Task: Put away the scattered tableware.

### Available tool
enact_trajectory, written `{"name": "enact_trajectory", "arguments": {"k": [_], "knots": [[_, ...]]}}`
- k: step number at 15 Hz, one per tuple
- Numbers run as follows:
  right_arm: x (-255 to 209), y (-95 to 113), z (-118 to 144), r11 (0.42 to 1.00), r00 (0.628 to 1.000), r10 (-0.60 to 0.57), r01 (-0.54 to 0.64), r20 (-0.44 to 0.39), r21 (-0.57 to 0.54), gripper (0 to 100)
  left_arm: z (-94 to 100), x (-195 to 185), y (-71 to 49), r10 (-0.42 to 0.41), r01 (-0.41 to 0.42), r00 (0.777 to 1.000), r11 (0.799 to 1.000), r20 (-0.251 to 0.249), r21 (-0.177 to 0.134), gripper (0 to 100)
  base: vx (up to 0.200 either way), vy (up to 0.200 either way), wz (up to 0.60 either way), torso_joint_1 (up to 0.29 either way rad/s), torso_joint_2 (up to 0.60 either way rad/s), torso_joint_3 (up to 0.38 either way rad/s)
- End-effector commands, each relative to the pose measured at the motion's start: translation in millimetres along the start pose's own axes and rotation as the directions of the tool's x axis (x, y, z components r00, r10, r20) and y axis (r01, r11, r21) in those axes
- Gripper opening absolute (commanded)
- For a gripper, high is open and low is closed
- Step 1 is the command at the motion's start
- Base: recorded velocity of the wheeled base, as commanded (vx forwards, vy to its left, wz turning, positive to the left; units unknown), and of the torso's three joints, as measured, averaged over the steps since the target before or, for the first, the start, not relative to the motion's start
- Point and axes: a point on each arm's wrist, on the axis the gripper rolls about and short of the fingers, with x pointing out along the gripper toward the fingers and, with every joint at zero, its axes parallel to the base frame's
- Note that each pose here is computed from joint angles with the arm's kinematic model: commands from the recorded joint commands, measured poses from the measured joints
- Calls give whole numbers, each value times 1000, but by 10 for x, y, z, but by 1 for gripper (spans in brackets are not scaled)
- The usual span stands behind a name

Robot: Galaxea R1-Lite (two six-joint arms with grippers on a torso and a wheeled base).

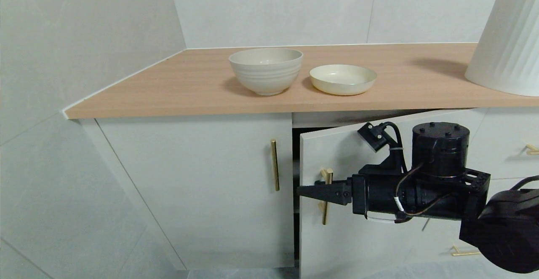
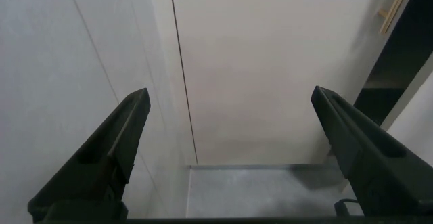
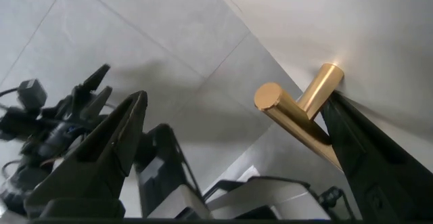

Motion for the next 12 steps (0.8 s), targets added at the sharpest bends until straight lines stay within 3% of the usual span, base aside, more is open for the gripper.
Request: {"name": "enact_trajectory", "arguments": {"k": [1,3,4,5,6,8,9,10,12], "knots": [[-28,36,6,1000,1000,11,-11,-16,6,100,54,-12,-2,-13,13,1000,1000,27,0,100,0,0,0,0,0,0],[-41,54,7,1000,1000,13,-13,-17,6,100,259,-83,-21,-112,112,990,994,84,8,100,0,0,0,0,0,0],[-42,52,3,1000,1000,13,-13,-19,6,100,316,-104,-30,-161,160,984,987,82,12,100,0,0,0,0,0,0],[-50,49,-13,1000,1000,11,-11,-22,9,100,534,-119,-57,-297,297,955,955,19,5,100,0,0,0,0,0,0],[-52,47,-21,1000,1000,12,-12,-25,11,100,651,-96,-68,-349,349,937,937,-16,-6,100,0,0,0,0,0,0],[-73,78,-21,1000,999,21,-21,-25,7,100,1082,129,-105,-503,500,859,864,-92,-57,100,0,0,0,0,0,0],[-74,84,-25,1000,999,22,-22,-26,7,100,1293,295,-126,-581,574,805,814,-120,-88,100,0,0,0,0,0,0],[-74,84,-25,1000,999,22,-22,-26,7,100,1487,530,-148,-659,646,737,752,-149,-132,100,0,0,0,0,0,0],[-80,89,-23,1000,999,22,-22,-24,6,100,1619,948,-184,-725,694,664,689,-182,-209,100,0,0,0,0,0,0]]}}
